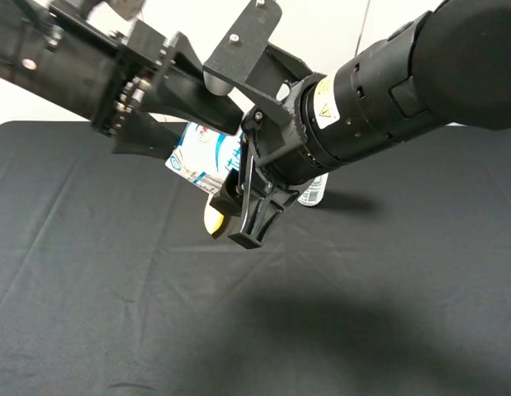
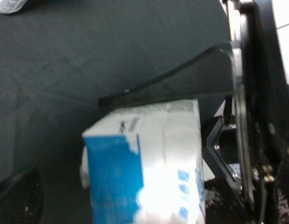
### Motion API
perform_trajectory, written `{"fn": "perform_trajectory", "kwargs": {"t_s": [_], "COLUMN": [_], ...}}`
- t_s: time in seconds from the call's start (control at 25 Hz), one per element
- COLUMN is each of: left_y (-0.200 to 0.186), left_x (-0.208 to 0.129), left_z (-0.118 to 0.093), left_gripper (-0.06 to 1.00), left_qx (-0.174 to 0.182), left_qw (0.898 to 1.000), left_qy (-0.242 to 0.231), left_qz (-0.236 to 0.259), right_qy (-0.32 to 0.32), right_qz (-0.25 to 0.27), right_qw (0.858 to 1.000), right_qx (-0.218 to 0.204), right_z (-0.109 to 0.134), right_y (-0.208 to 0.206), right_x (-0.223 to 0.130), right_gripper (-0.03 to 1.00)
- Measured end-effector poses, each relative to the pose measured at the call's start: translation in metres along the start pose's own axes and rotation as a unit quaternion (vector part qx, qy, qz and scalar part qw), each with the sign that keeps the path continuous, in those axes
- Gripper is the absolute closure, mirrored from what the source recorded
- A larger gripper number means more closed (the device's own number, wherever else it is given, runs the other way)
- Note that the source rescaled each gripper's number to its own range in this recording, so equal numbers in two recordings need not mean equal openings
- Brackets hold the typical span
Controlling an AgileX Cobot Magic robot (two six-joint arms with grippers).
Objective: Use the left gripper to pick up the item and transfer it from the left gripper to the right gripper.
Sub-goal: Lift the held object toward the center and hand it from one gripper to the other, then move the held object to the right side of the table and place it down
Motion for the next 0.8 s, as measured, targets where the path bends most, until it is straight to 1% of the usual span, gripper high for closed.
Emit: {"fn": "perform_trajectory", "kwargs": {"t_s": [0.28, 0.52, 0.68, 0.8], "left_y": [-0.036, -0.068, -0.09, -0.108], "left_x": [-0.005, -0.019, -0.03, -0.044], "left_z": [-0.005, -0.015, -0.021, -0.027], "left_gripper": [-0.05, -0.05, -0.04, -0.04], "left_qx": [0.006, 0.031, 0.069, 0.118], "left_qw": [1.0, 0.998, 0.994, 0.986], "left_qy": [0.008, 0.033, 0.042, 0.062], "left_qz": [-0.029, -0.048, -0.075, -0.097], "right_qy": [0.0, 0.0, 0.0, 0.0], "right_qz": [0.001, 0.001, 0.001, 0.001], "right_qw": [1.0, 1.0, 1.0, 1.0], "right_qx": [0.0, 0.0, 0.0, 0.0], "right_z": [0.0, 0.0, 0.0, 0.0], "right_y": [0.0, 0.0, 0.0, 0.0], "right_x": [0.0, 0.0, 0.0, 0.0], "right_gripper": [0.94, 0.96, 0.96, 0.96]}}
Point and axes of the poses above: a point on each arm's last joint axis where the gripper is mounted, y pointing out along that axis toward the gripper, z along the wrist's bending axis when the last joint is at zero, x = y × z, the point moved 1 cm from there along y, pointing out along that axis toward the gripper, and after that the axes turned 5 degrees about -y, right-handed, at the moved point
